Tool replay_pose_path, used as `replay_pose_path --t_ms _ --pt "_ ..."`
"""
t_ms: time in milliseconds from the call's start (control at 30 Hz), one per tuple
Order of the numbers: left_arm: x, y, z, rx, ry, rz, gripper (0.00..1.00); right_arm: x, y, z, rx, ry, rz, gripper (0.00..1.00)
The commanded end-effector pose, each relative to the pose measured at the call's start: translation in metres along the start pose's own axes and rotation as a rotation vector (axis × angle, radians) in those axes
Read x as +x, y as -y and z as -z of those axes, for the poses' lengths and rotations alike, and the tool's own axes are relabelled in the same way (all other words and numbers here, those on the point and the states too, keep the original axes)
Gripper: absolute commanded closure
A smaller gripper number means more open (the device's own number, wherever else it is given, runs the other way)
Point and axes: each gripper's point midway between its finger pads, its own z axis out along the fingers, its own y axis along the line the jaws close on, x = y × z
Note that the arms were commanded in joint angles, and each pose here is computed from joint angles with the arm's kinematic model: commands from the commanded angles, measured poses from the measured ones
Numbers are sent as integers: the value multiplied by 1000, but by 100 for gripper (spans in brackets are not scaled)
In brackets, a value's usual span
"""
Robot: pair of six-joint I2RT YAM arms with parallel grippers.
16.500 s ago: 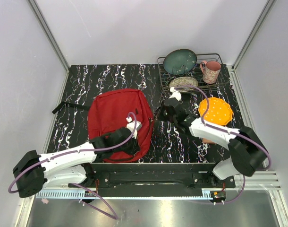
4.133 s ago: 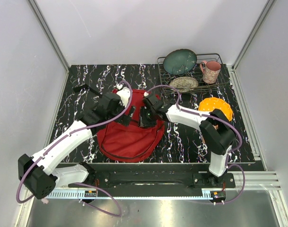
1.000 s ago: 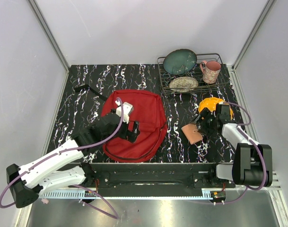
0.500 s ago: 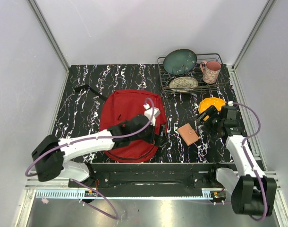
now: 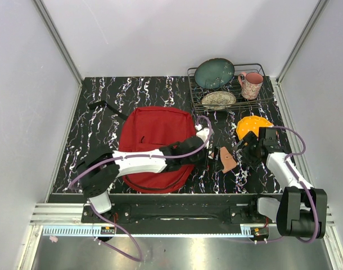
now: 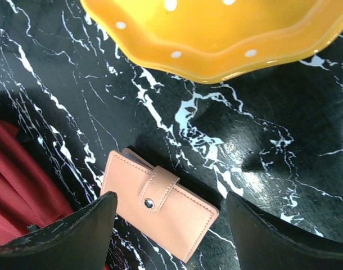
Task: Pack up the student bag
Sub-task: Pick up the personal item from the center of the board.
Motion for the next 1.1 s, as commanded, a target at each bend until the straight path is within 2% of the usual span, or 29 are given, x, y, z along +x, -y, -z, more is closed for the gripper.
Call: replay_pose_path --t_ms 0,233,500,600,867,933,1067 --pt "-22 21 -17 66 76 68 1 -5 -18 -2 -86 2 42 17" --pt "-11 18 -53 89 47 92 1 1 -12 -9 -67 -34 68 18" --pt "-9 11 -70 100 58 105 1 12 -10 -15 -85 -83 70 19" --pt "-12 5 -72 112 116 116 1 16 -10 -19 -88 -112 64 20" --pt "-12 -12 -82 137 107 180 3 26 -14 -21 -122 -174 74 22" --pt "-2 -21 -85 94 66 197 4 28 -13 -21 -123 -182 74 23" --pt "5 -31 -76 35 76 217 4 26 -10 -22 -101 -177 79 22"
